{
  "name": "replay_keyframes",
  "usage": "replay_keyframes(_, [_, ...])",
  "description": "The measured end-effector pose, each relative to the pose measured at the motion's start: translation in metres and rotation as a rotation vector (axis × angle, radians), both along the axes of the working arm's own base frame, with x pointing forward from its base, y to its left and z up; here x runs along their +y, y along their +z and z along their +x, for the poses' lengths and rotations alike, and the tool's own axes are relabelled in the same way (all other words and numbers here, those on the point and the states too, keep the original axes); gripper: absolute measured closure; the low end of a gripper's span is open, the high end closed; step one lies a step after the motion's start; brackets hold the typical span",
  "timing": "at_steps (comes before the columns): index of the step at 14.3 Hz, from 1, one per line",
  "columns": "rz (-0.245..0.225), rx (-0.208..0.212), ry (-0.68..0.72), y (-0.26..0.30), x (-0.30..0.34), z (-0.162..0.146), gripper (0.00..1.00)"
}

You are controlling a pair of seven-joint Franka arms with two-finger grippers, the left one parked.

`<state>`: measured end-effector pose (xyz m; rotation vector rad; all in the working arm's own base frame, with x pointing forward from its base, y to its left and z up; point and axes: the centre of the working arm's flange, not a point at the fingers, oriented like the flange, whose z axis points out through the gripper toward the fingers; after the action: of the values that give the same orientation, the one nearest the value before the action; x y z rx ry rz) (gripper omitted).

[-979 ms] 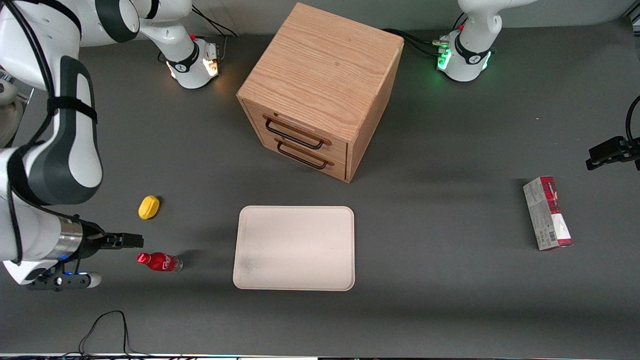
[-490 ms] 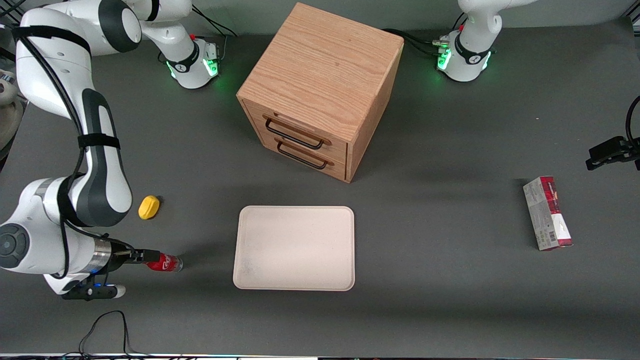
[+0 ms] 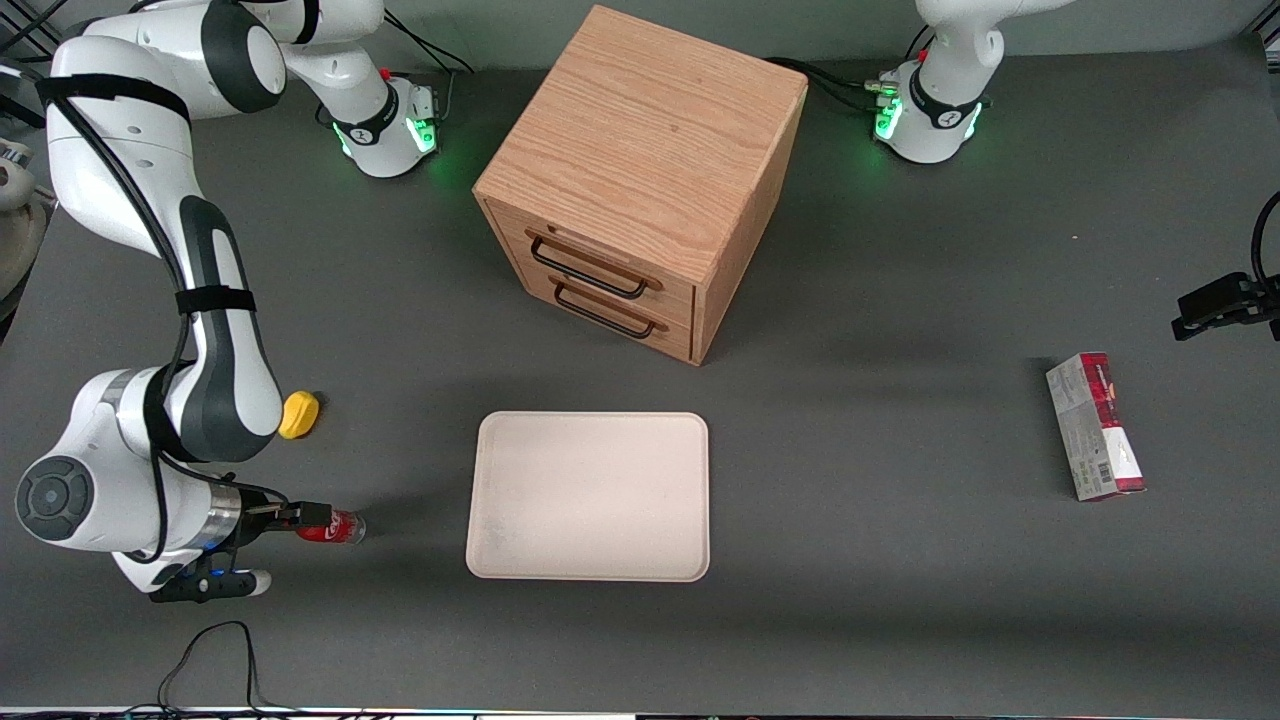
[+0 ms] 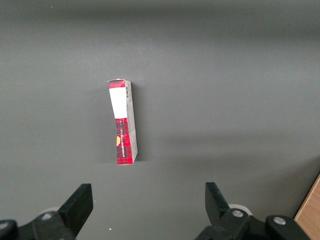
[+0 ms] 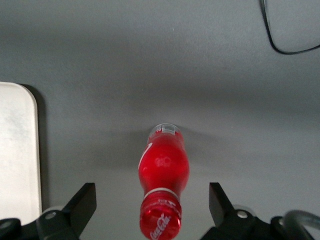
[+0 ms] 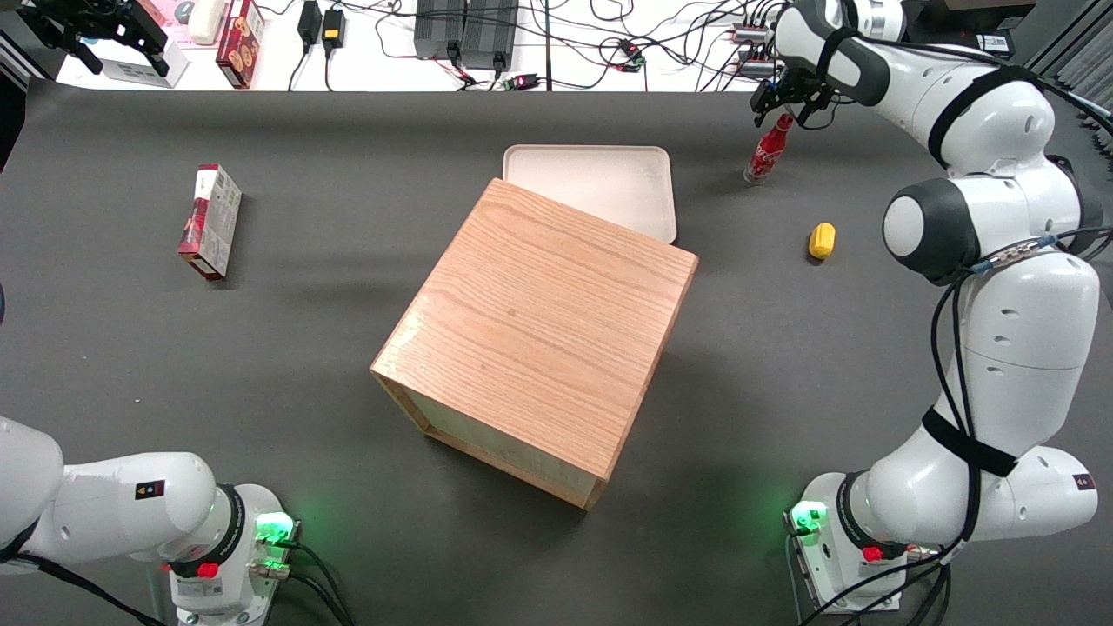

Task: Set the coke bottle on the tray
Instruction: 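Lower the right gripper around the red bottle and close on it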

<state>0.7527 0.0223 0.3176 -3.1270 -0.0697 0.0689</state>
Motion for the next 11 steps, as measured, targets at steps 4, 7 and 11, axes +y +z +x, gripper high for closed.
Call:
replay_keyframes(4, [0.000, -0.002, 0.012, -0.0023, -0.0003, -0.0003, 0.02])
replay_keyframes(7, [0.000, -0.004, 0.025, -0.0011, -0.0013, -0.0002, 0.04])
replay_keyframes(11, [-0.002, -0.008, 0.026, 0.0016, -0.0031, -0.0001, 0.09])
